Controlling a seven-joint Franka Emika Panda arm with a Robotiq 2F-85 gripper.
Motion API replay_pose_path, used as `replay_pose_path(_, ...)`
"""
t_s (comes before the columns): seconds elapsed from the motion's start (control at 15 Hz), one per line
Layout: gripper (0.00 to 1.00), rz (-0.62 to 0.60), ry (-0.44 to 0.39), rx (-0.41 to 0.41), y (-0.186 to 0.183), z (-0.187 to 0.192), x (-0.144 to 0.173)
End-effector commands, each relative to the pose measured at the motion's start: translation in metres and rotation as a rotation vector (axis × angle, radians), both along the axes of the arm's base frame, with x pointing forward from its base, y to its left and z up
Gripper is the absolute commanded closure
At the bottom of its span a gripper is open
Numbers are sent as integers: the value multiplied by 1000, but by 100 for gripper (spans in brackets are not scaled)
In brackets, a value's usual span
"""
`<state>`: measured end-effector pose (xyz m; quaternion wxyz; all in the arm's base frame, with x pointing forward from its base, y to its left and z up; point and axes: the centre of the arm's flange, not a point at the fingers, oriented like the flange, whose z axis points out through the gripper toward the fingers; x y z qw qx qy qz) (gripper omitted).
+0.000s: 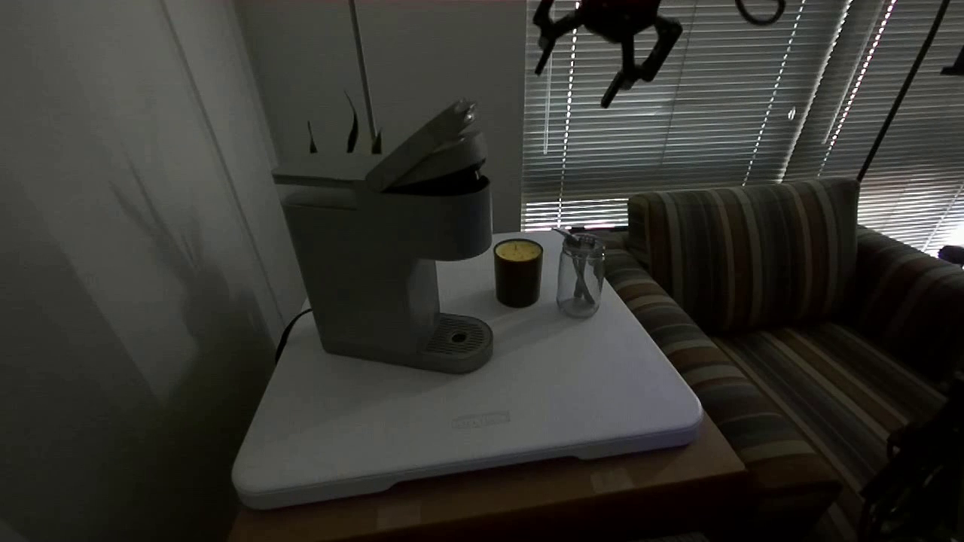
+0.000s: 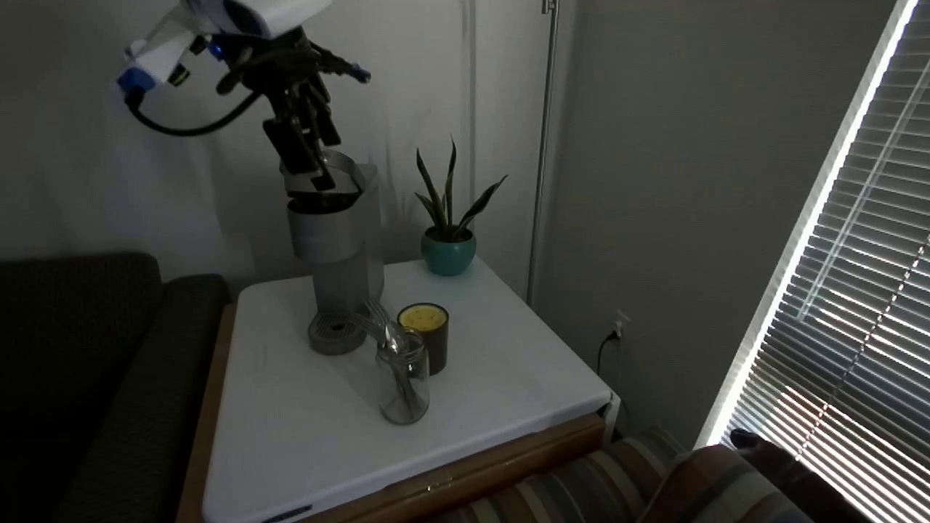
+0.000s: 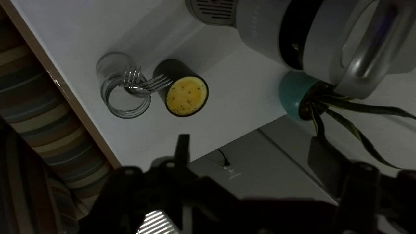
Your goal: Open the lid of the coffee maker
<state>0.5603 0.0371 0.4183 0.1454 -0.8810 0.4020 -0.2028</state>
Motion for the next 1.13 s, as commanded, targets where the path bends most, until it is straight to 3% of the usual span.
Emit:
replay_pose_path(0.0, 0, 5, 56, 57, 14, 59, -20)
replay_pose_path(0.4, 0, 32, 79, 133, 34, 100, -36)
replay_pose_path(1.07, 0, 13, 75, 152, 45, 100, -38)
